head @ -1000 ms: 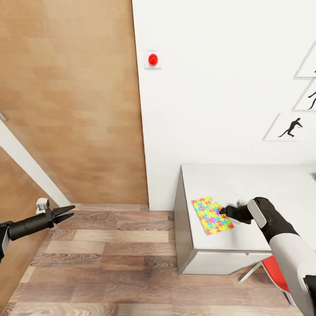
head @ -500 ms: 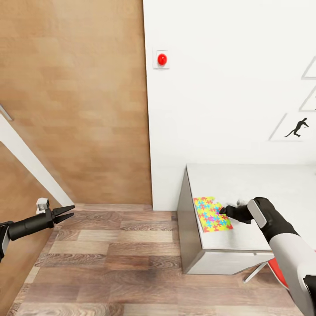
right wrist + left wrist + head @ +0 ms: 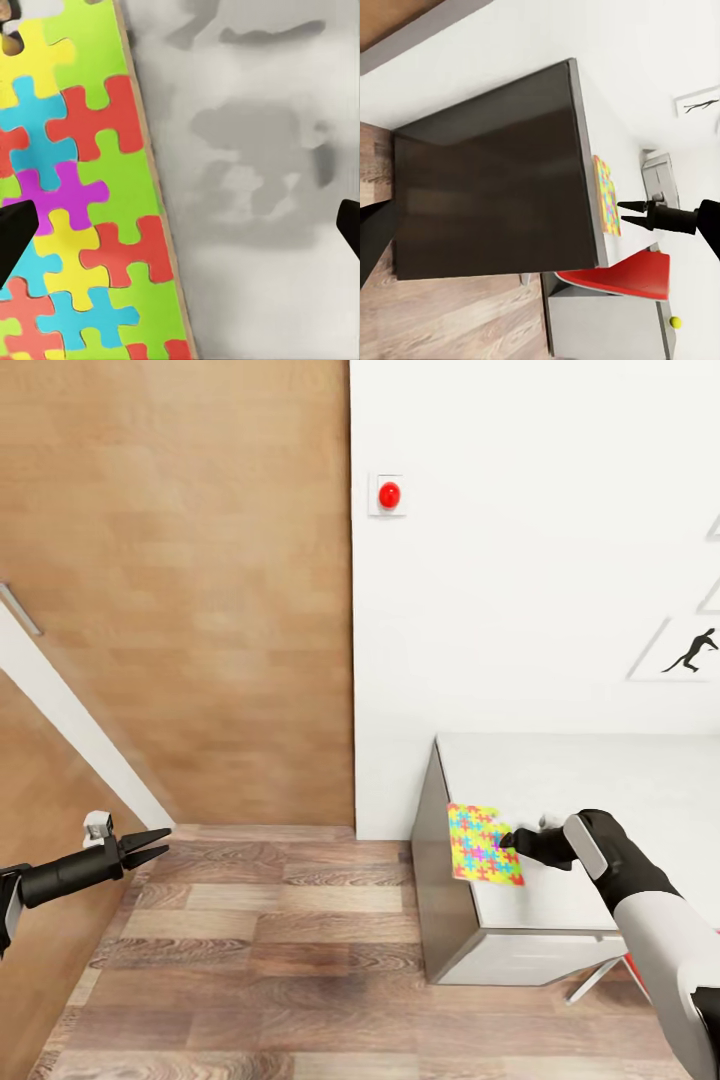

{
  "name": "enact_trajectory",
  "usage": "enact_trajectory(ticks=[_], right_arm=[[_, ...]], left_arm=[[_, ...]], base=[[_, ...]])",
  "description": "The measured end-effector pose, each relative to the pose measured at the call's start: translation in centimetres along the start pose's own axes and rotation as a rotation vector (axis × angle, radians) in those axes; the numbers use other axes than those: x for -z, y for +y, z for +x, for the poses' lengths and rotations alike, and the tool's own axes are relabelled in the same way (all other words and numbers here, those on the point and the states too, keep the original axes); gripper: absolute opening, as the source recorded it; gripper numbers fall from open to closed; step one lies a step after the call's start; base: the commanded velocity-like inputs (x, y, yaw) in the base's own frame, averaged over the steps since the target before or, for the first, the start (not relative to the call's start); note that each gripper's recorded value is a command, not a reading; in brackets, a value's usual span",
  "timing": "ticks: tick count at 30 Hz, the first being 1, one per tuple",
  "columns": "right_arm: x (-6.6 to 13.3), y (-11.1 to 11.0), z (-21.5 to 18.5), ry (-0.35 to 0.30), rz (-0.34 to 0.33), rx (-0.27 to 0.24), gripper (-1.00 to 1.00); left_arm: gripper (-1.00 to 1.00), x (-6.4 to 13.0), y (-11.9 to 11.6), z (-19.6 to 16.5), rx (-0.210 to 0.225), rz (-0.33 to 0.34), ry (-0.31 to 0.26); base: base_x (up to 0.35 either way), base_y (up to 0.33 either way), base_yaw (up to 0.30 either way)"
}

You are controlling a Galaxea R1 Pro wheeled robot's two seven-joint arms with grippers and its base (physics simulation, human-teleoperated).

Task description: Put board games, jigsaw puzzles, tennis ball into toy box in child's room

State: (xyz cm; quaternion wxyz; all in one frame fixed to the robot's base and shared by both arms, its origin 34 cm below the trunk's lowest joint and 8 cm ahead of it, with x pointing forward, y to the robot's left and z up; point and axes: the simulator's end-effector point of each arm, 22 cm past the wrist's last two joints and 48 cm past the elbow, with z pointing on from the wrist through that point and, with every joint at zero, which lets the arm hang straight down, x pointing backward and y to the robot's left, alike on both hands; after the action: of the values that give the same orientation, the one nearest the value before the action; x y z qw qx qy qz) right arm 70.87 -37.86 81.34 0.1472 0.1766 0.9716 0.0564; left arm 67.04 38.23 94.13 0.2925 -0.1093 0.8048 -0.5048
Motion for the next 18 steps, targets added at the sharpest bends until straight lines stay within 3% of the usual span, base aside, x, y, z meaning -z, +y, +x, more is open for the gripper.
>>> enact_trajectory(ticks=[6, 18], right_arm=[[-0.02, 0.05, 0.04, 0.001, -0.004, -0.004, 1.0], [-0.06, 0.12, 0.16, 0.004, -0.012, -0.012, 1.0]], left_arm=[[1.0, -0.06, -0.02, 0.03, 0.0, 0.001, 0.0], [1.0, -0.07, -0.09, -0.03, -0.001, 0.002, -0.001]], base=[[0.0, 0.124, 0.0], [0.0, 0.011, -0.035]])
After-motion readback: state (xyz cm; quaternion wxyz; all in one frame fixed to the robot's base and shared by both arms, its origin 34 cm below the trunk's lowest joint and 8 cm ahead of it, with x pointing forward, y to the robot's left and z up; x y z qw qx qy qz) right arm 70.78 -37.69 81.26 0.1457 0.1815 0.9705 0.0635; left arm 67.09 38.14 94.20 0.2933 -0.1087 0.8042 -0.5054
